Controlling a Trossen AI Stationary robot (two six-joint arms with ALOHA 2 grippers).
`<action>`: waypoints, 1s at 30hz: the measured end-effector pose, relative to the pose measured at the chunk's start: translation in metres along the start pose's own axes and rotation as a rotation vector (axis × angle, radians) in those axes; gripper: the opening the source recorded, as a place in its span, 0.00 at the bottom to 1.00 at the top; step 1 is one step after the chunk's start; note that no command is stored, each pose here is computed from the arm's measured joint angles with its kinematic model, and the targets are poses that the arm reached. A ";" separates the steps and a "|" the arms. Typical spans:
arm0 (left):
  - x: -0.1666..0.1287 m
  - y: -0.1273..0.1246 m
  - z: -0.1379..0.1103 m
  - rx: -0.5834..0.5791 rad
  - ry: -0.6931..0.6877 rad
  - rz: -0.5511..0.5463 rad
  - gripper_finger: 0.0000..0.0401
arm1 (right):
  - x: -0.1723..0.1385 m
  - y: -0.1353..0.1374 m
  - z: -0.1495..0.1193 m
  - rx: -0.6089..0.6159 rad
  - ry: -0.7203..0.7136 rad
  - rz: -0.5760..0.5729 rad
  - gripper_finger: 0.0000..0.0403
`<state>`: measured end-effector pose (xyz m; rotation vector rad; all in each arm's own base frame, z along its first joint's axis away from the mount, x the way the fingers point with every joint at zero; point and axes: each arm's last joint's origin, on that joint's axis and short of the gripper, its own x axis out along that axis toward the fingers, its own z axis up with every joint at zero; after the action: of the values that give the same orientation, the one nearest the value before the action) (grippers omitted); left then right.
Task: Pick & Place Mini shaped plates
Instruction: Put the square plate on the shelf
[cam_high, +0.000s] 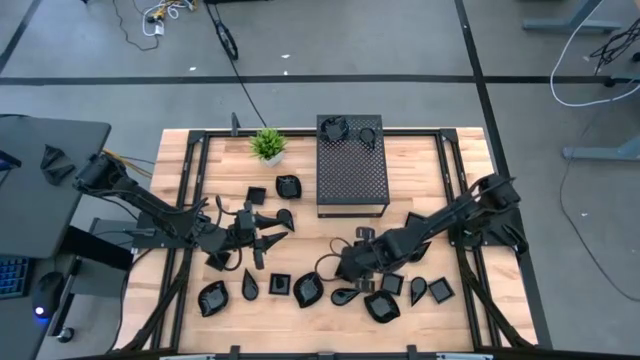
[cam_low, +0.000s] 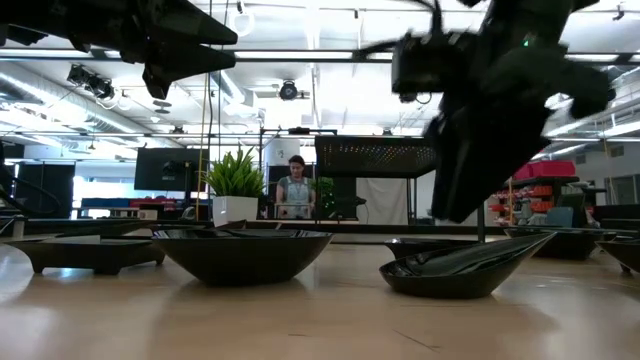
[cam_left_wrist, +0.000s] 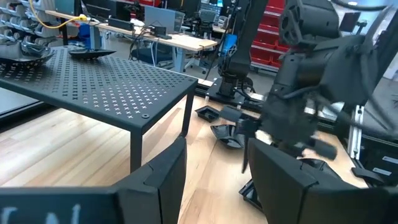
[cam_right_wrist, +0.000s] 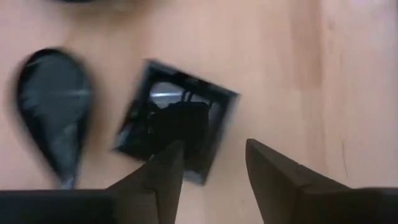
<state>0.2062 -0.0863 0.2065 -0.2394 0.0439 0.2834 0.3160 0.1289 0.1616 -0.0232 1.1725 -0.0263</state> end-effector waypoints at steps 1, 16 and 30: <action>0.000 0.000 0.000 0.000 0.000 0.000 0.44 | -0.003 0.002 0.000 -0.042 -0.004 0.020 0.45; 0.000 0.000 0.000 0.000 0.000 0.000 0.44 | -0.005 0.024 -0.003 -0.758 -0.076 0.132 0.39; 0.000 0.000 0.000 -0.003 -0.002 0.000 0.44 | 0.006 0.024 -0.006 -0.905 -0.047 0.056 0.30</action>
<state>0.2062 -0.0861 0.2065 -0.2417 0.0416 0.2838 0.3130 0.1522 0.1525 -0.7830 1.0550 0.5519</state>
